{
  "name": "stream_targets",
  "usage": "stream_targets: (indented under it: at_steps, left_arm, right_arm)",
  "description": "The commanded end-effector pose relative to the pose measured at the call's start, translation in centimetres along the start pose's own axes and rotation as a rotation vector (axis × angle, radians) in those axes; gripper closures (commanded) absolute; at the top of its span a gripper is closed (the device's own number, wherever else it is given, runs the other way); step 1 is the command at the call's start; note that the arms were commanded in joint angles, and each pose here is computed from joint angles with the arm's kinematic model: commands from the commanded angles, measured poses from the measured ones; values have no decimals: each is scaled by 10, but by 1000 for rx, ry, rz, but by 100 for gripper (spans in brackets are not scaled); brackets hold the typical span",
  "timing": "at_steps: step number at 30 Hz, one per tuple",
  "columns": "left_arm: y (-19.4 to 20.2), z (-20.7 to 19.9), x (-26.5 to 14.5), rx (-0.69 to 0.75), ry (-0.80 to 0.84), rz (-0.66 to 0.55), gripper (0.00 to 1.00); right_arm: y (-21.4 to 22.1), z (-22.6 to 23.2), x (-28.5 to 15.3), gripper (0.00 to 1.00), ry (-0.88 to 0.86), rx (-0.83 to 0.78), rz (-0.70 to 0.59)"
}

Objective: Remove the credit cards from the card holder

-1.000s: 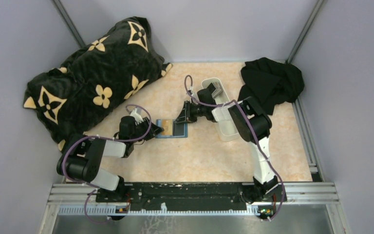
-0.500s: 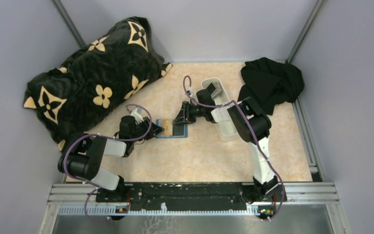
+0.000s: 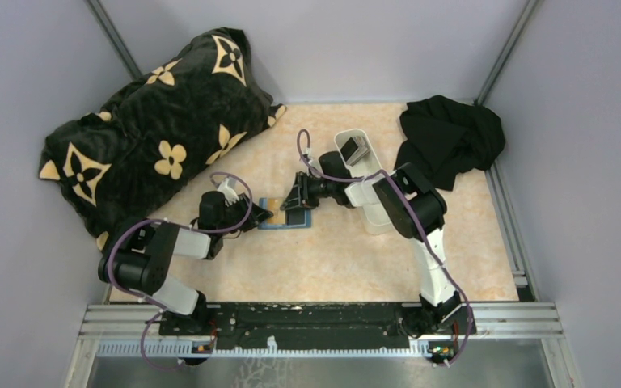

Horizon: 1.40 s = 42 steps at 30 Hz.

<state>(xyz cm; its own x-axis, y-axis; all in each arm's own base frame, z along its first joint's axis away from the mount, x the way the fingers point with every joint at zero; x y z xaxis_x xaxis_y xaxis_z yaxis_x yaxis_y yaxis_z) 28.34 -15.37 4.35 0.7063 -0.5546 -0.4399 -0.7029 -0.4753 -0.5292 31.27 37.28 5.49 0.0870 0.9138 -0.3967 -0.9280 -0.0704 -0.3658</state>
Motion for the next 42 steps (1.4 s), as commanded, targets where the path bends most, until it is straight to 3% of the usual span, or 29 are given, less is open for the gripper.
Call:
stream_targets:
  at_steps: [1,7,23,42]
  left_arm:
    - [30,29,-5,-41,-122,107,69]
    - [30,30,-4,-42,-125,110,69]
    - [32,32,-3,-48,-127,119,69]
    - [34,33,-1,-53,-126,128,69]
  right_arm:
    - [-18,26,3,68,-104,-64,-43]
    - [-20,42,0,69,-207,-49,-54]
    - [0,29,13,69,-188,-60,7]
    - [12,71,29,69,-438,-61,55]
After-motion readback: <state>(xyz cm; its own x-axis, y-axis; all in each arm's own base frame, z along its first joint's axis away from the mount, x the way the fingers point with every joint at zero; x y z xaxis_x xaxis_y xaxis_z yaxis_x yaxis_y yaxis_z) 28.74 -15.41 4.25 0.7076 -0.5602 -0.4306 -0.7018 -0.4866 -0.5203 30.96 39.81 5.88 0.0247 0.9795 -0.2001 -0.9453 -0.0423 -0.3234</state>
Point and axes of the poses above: each gripper's point midway between its finger pads, its own x axis out along the fingers, its own z axis along the line the jaws close on, y = z × x, the point moved 3 cm from there along -x, back along the fingers, and after that the axes turned 2 degrees about -x, right-handed, at the moved point
